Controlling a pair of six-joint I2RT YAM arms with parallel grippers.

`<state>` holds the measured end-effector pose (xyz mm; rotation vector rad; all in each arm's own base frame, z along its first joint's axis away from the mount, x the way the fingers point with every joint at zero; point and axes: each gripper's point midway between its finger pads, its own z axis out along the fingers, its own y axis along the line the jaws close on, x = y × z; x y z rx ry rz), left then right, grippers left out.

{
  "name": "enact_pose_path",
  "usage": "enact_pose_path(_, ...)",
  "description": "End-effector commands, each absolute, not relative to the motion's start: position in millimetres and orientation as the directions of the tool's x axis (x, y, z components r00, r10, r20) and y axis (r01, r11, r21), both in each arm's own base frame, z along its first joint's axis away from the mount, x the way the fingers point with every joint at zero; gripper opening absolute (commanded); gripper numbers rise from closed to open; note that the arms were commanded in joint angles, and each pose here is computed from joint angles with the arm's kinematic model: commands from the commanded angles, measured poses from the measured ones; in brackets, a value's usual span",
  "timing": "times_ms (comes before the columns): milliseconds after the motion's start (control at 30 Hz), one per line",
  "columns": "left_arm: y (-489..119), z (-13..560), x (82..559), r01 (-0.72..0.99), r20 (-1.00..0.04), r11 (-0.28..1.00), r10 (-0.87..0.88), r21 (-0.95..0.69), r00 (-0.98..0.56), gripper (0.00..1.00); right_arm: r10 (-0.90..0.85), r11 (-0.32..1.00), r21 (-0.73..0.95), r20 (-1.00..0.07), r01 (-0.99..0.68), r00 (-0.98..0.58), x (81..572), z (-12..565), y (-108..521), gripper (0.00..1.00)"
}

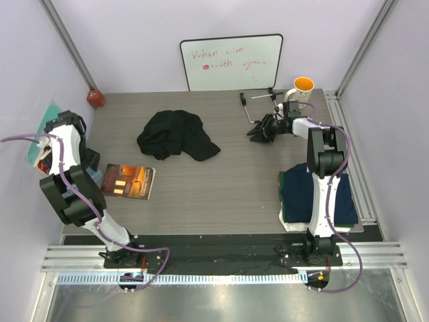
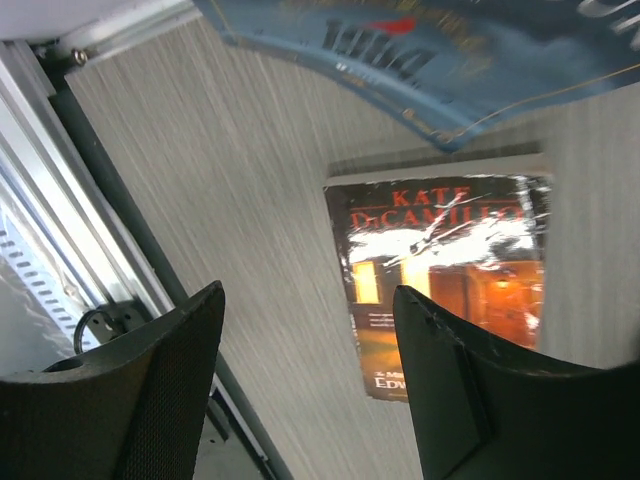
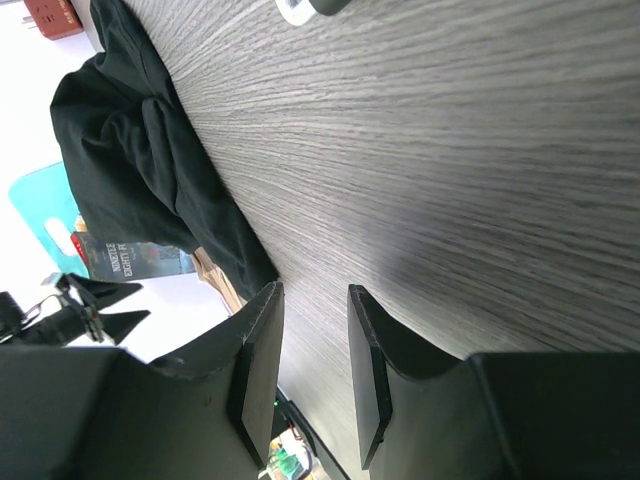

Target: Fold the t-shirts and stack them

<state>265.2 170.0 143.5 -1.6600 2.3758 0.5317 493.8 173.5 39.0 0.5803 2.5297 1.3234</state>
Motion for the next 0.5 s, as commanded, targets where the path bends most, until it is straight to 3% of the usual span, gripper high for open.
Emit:
enact_pose_path(0,163.4,142.1,254.8,-0.929,-0.366,0.326,-0.855,0.173,-0.369,0.69,0.424,0.518,0.838,-0.076,0.172,-0.902,495.6,62.7,177.3,0.38)
enact_pose_path(133,182.0,145.9,234.6,-0.911,-0.428,0.275,-0.816,0.307,-0.39,0.7,0.421,0.519,0.839,-0.084,0.164,-0.903,495.5,66.6,178.0,0.38)
enact_pose_path(233,185.7,140.8,239.5,-0.91,-0.432,0.273,-0.812,0.312,-0.392,0.7,0.419,0.521,0.838,-0.084,0.163,-0.904,493.2,67.3,177.8,0.38)
enact_pose_path(367,176.3,118.8,248.2,-0.886,-0.345,0.326,-0.832,0.329,-0.434,0.68,0.414,0.527,0.834,-0.086,0.161,-0.906,488.8,66.5,177.7,0.38)
enact_pose_path(467,158.4,119.7,261.8,-0.825,-0.356,0.436,-0.753,0.361,-0.554,0.7,0.413,0.535,0.829,-0.086,0.165,-0.907,484.5,64.2,176.6,0.38)
